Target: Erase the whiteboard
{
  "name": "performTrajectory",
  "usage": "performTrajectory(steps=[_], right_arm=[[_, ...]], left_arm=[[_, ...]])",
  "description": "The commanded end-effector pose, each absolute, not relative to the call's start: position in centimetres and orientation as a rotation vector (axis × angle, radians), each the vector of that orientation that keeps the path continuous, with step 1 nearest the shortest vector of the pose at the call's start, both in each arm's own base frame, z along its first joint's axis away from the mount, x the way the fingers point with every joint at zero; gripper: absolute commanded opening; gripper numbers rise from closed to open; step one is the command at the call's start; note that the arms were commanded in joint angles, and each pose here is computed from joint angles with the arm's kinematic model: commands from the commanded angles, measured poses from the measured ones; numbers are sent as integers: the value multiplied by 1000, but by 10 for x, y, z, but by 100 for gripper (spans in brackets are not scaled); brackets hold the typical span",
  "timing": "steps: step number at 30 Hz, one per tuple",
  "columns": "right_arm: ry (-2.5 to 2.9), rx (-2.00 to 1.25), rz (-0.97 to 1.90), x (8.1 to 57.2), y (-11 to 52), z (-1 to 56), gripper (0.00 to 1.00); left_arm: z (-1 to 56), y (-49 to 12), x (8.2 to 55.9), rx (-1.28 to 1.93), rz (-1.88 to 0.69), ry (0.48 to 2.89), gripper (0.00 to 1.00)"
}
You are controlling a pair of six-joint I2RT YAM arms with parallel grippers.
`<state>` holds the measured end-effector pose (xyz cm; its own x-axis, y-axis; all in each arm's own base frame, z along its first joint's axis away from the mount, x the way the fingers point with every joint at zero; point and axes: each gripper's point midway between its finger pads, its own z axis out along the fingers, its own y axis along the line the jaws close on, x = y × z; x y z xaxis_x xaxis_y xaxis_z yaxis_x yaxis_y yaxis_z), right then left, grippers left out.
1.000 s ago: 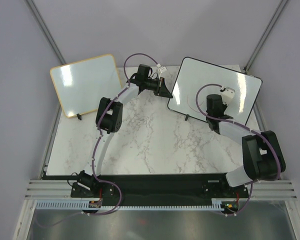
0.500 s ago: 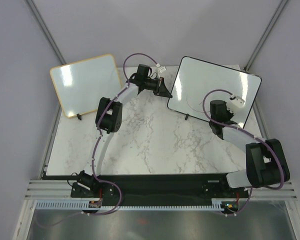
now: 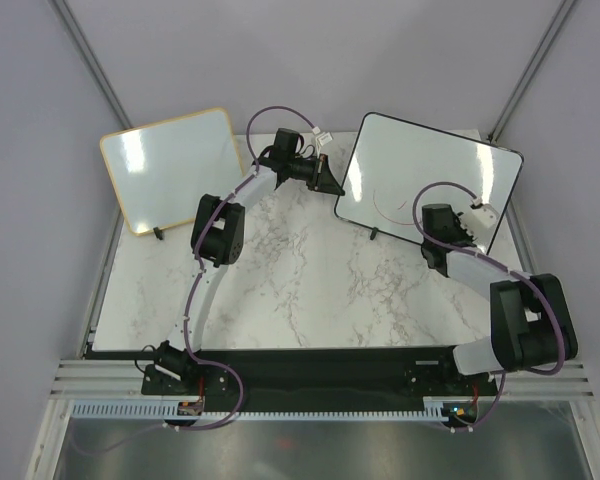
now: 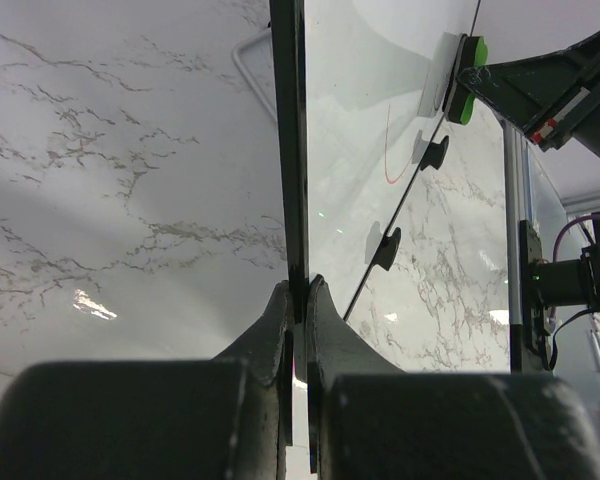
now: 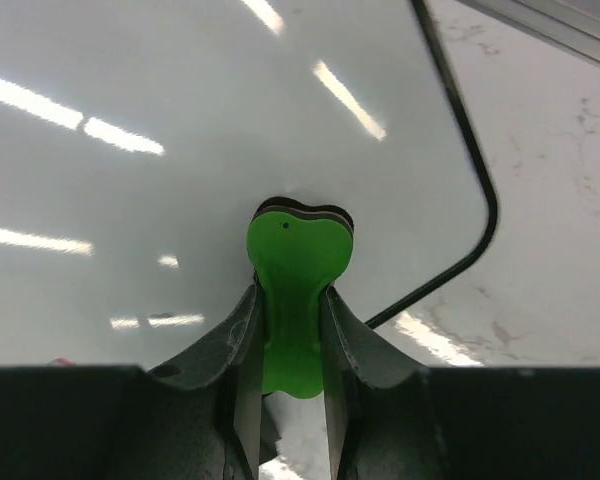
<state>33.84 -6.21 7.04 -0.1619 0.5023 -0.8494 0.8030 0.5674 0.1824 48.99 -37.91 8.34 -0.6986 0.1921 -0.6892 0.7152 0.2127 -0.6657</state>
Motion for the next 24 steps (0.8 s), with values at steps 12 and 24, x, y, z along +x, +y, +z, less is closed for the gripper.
performTrajectory(steps=[12,24], right_arm=[[1925,525,-39,440,82,88,0],[1900,422,-45,434,90,99,0]], left_arm=[[122,-381,505,882,-1402,1911,2],[126,-385,496,930,-1468,1864,16]])
